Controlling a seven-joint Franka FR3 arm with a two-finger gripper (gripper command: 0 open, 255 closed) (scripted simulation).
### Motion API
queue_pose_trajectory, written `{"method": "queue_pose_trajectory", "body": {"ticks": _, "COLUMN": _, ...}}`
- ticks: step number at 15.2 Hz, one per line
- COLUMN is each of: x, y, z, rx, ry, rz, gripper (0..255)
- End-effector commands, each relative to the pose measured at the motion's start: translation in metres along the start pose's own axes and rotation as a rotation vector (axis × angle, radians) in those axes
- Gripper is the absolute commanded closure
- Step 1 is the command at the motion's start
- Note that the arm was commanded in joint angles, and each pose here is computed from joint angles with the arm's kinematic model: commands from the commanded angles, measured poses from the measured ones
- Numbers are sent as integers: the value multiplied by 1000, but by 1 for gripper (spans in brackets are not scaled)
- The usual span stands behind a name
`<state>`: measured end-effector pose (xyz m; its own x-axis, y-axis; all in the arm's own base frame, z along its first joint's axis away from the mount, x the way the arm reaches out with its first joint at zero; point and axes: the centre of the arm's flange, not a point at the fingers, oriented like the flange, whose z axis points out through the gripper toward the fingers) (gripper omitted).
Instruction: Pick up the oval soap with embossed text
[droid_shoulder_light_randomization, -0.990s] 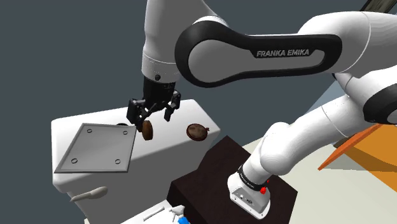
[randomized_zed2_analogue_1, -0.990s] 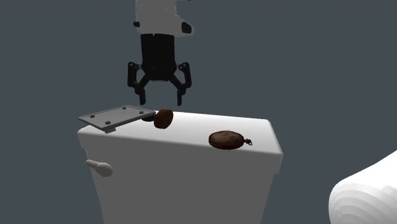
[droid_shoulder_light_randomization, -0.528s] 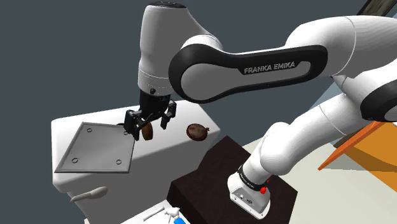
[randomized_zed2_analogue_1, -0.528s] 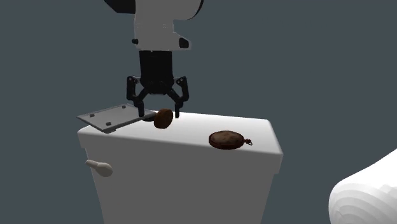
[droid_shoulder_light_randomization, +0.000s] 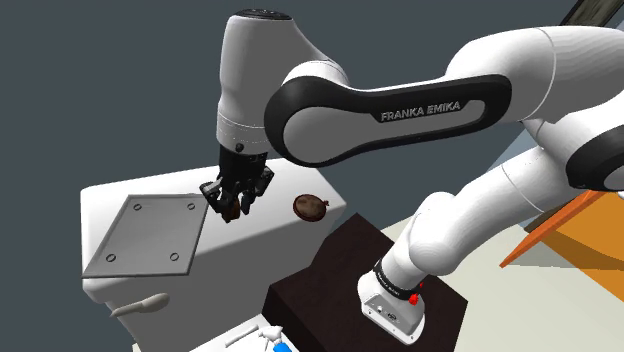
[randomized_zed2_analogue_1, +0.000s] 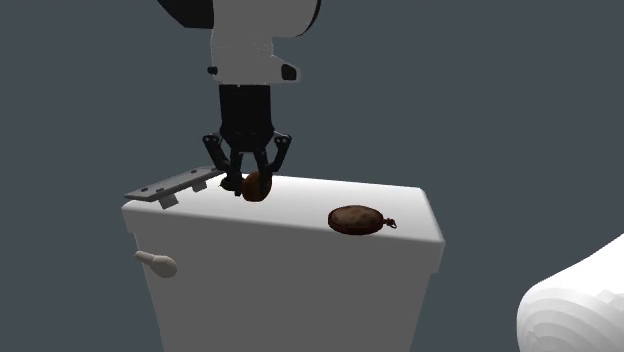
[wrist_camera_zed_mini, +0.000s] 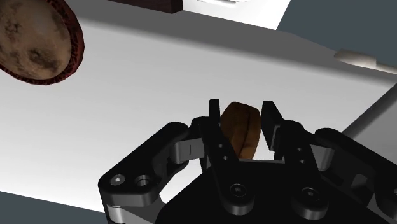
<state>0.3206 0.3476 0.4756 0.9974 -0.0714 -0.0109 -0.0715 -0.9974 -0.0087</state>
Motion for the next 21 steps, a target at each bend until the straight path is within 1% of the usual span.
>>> {"method": "queue_pose_trajectory", "body": {"ticks": 1, "x": 0, "y": 0, "z": 0, "rx": 0, "ry": 0, "rz": 0, "gripper": 255}}
{"method": "queue_pose_trajectory", "body": {"ticks": 4, "x": 1, "y": 0, "z": 1, "rx": 0, "ry": 0, "rz": 0, "gripper": 255}}
{"method": "queue_pose_trajectory", "body": {"ticks": 19, "x": 0, "y": -1, "z": -78, "rx": 0, "ry": 0, "rz": 0, "gripper": 255}}
{"method": "queue_pose_trajectory", "body": {"ticks": 21, "x": 0, "y": -1, "z": -79, "rx": 0, "ry": 0, "rz": 0, "gripper": 255}}
